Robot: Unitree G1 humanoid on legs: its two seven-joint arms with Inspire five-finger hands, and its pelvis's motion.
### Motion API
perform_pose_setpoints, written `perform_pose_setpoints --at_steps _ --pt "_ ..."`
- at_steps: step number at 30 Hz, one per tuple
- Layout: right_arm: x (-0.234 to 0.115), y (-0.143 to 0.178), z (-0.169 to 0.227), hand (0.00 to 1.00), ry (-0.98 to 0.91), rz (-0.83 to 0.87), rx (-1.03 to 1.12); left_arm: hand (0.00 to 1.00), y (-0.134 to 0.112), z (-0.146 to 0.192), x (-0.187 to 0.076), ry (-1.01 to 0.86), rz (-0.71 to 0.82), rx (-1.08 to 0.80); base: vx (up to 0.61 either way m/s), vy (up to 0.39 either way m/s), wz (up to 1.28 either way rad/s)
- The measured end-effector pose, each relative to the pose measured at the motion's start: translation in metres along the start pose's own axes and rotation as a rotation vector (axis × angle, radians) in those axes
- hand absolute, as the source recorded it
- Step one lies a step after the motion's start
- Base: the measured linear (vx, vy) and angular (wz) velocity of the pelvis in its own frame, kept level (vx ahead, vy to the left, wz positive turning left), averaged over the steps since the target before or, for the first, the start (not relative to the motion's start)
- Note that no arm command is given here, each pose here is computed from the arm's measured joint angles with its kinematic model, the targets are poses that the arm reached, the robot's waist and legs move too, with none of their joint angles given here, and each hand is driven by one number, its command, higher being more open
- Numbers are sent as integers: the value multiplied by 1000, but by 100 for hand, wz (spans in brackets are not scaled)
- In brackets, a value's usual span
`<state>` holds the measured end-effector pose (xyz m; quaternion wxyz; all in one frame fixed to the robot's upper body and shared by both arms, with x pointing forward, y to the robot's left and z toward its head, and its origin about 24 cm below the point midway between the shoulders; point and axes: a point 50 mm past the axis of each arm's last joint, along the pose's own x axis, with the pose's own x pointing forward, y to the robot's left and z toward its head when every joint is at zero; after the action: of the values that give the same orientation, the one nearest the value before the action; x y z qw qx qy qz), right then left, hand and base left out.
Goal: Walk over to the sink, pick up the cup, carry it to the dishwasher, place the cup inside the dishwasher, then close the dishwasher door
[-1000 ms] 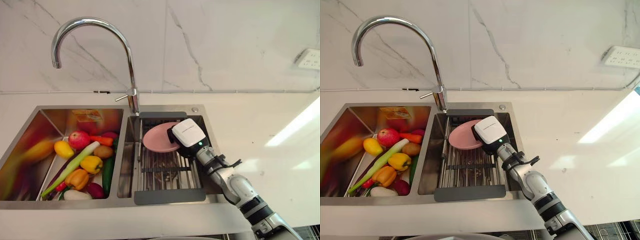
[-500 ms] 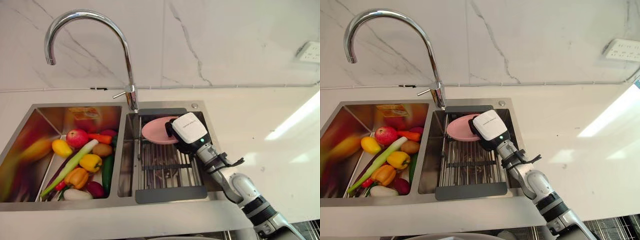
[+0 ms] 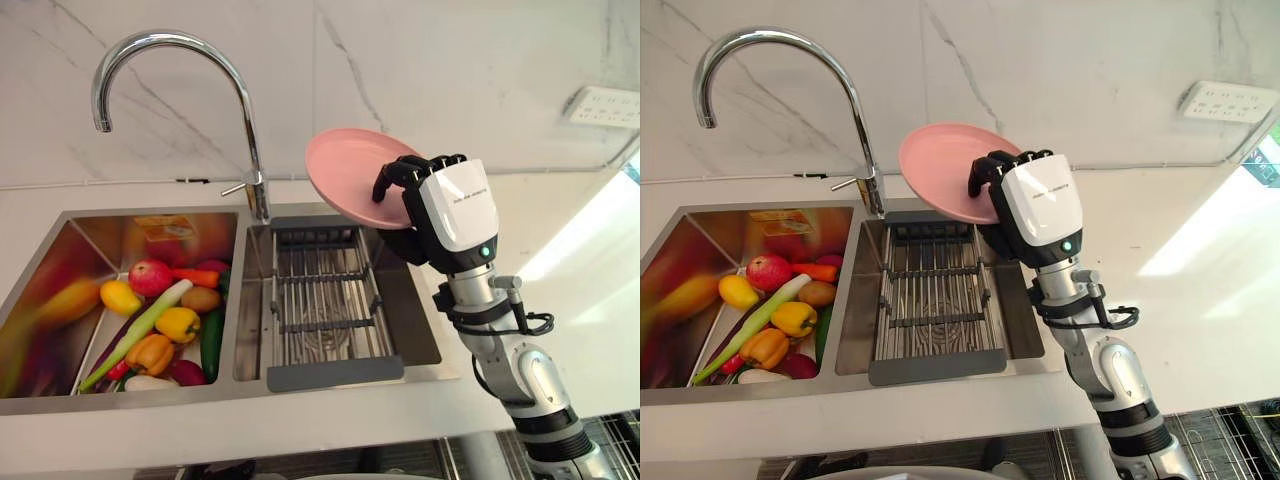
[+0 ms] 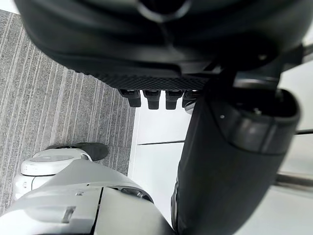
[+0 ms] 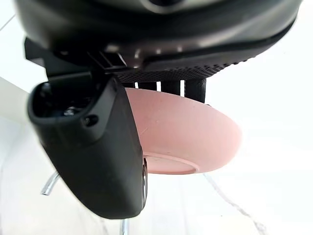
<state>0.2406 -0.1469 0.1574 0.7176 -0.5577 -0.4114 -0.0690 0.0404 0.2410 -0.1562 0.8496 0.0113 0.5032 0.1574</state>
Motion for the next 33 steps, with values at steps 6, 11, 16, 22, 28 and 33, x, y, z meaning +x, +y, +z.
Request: perform_pose_setpoints --at_steps 6,11,16,22,28,33 --pt "-9 -4 -1 0 10 5 -3 100 1 0 -1 -9 20 6 28 34 0" --pt "-20 -14 -16 0 94 -3 -40 100 3 -8 -4 8 30 37 18 67 -12" --pt "-21 -22 -31 0 148 -54 -75 100 5 -14 -9 -10 50 -44 -161 79 -87" --pt "-30 -43 -58 0 283 -179 -194 100 8 -27 -14 48 21 -9 -297 140 -133" --pt "-36 -35 -69 0 319 -175 -235 100 27 -32 -16 106 66 -6 -86 6 -104" --pt "-22 -29 -80 0 316 -178 -245 100 49 -32 -16 148 171 -113 -26 -233 -90"
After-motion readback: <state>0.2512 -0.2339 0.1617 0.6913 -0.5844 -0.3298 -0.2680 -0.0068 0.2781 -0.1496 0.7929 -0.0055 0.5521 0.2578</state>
